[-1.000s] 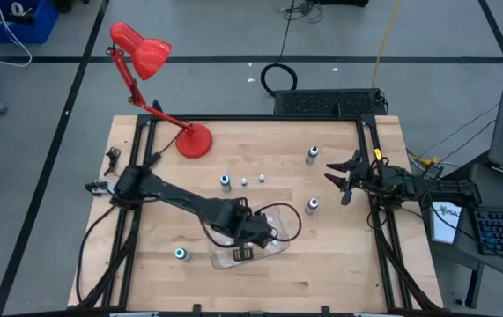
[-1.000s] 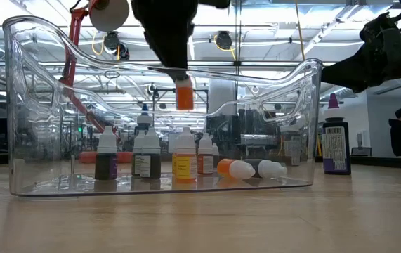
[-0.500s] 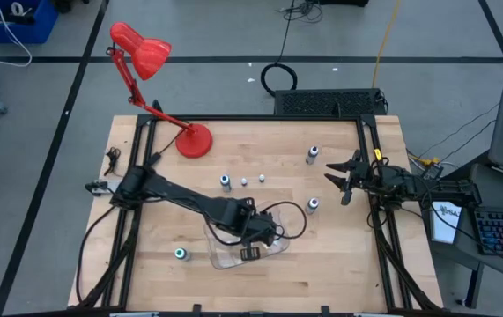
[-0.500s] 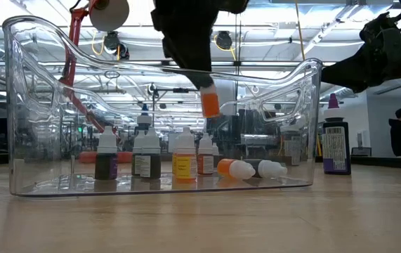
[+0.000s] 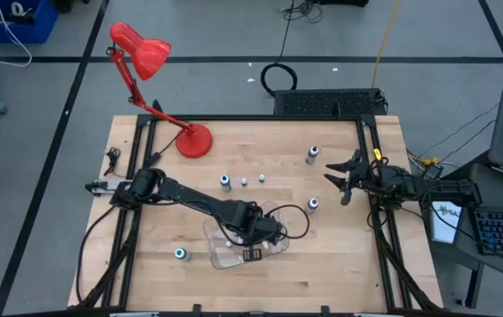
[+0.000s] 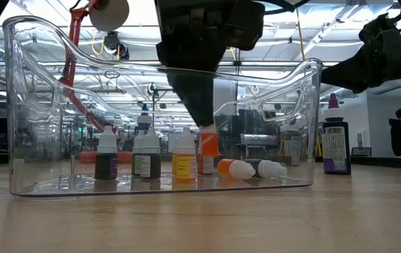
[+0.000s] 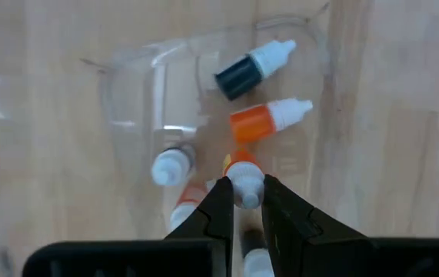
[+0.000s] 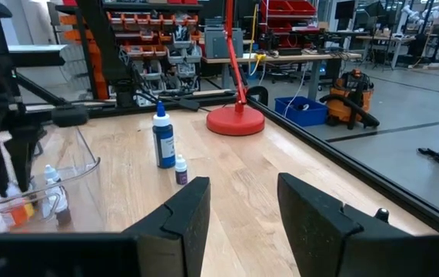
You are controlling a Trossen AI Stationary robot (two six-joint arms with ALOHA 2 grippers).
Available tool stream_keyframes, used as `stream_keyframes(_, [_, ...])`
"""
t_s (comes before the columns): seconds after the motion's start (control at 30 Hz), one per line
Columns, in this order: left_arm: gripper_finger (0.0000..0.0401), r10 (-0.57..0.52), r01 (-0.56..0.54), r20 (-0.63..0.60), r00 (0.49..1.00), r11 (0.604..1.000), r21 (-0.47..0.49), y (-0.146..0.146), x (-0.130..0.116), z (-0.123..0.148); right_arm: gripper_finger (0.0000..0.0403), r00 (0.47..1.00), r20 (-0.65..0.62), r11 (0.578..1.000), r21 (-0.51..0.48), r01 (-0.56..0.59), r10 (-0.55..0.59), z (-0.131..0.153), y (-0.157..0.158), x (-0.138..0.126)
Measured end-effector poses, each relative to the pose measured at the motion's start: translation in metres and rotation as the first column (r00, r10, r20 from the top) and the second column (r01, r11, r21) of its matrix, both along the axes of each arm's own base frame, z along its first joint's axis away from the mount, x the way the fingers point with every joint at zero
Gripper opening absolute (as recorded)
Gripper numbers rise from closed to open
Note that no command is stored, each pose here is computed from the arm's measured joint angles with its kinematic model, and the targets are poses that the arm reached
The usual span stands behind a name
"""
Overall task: Pick & Place food coloring
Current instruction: Put the small orange food coloring into the bin
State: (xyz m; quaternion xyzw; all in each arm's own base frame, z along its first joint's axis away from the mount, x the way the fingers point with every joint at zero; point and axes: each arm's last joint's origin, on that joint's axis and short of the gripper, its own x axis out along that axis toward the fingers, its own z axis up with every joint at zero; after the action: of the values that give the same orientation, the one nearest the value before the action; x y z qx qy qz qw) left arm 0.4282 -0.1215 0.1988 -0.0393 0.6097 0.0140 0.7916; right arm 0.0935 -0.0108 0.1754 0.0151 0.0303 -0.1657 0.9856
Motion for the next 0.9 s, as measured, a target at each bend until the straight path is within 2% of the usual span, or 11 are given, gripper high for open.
stream_keyframes(0.37, [0.0047,-0.014,0.014,-0.033,0.999,1.0,-0.017,-0.002,0.005,-0.018,0.0141,1.0,-0.008,1.0,0.0,0.0,0.0,0.0,0.0,0.001])
stream_keyframes(0.63, [0.0047,-0.007,0.006,-0.026,1.0,1.0,-0.021,-0.003,0.006,-0.018,0.0141,1.0,-0.01,1.0,0.0,0.0,0.0,-0.001,0.0,0.001])
stream_keyframes(0.7, [0.0064,-0.005,0.005,-0.027,1.0,1.0,-0.022,-0.003,0.006,-0.018,0.0141,1.0,-0.01,1.0,0.001,0.0,0.0,-0.001,0.0,0.001])
stream_keyframes(0.9, [0.0163,0.008,-0.009,-0.027,1.0,1.0,-0.028,-0.004,0.005,-0.018,0.0141,1.0,-0.01,1.0,0.0,0.0,0.0,-0.001,0.0,0.001])
